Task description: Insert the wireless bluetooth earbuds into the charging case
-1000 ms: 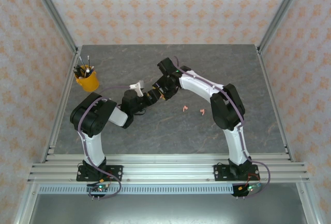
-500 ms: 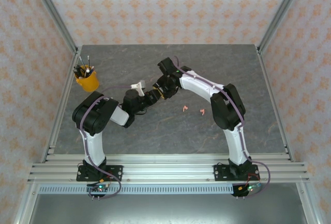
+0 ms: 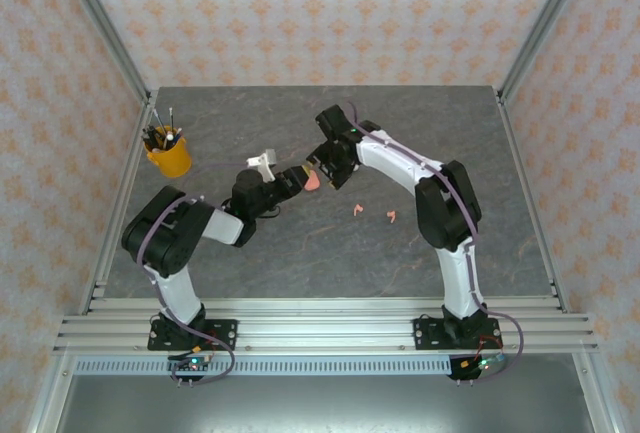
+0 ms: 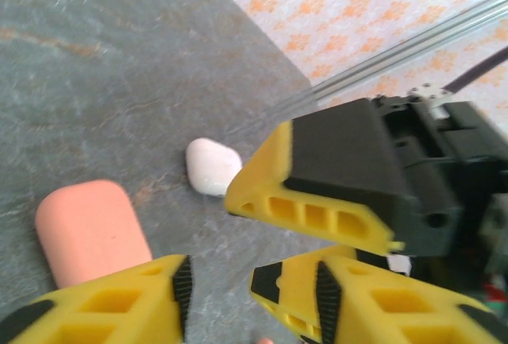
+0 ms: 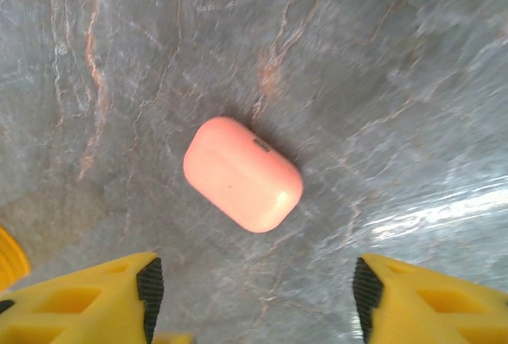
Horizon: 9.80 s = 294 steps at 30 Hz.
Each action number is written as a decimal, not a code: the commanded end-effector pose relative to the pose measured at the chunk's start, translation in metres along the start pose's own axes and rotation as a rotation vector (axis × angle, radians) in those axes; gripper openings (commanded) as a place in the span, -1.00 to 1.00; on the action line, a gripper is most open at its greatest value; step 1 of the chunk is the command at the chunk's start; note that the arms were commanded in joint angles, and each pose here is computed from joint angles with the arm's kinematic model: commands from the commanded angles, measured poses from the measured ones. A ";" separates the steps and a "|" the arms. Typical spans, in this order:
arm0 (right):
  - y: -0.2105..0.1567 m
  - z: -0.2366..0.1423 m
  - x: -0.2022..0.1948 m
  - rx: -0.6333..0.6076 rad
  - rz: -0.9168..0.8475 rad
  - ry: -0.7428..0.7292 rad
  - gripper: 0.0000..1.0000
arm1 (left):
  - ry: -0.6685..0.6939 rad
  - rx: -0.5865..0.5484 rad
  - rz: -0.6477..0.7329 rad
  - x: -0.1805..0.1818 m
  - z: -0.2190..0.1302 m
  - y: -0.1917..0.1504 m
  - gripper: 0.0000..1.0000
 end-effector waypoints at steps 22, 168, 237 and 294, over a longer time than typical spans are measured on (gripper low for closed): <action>-0.001 0.055 0.037 0.073 -0.719 -0.247 0.48 | 0.298 -0.216 0.011 -0.017 -0.068 0.062 1.00; -0.153 0.019 -0.032 0.333 -0.945 -0.051 0.43 | 0.406 -0.161 0.064 -0.047 -0.098 0.066 1.00; -0.173 0.065 -0.025 0.177 -0.608 -0.448 0.40 | 0.447 -0.180 0.059 -0.039 -0.102 0.067 1.00; -0.135 0.011 -0.043 -0.025 -0.342 -0.423 0.00 | 0.425 -0.132 0.052 -0.043 -0.098 0.067 1.00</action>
Point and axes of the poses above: each hand's point on the last joint's axis, 136 mm out from that joint toward the fingers, its own z axis out along the fingers, its own x axis along the line the jaws close on, y = z × x, the point moved 10 cm from there along -z, back along the fingers, and after that the axes turned 12 degrees about -z, right-handed, at the moved point
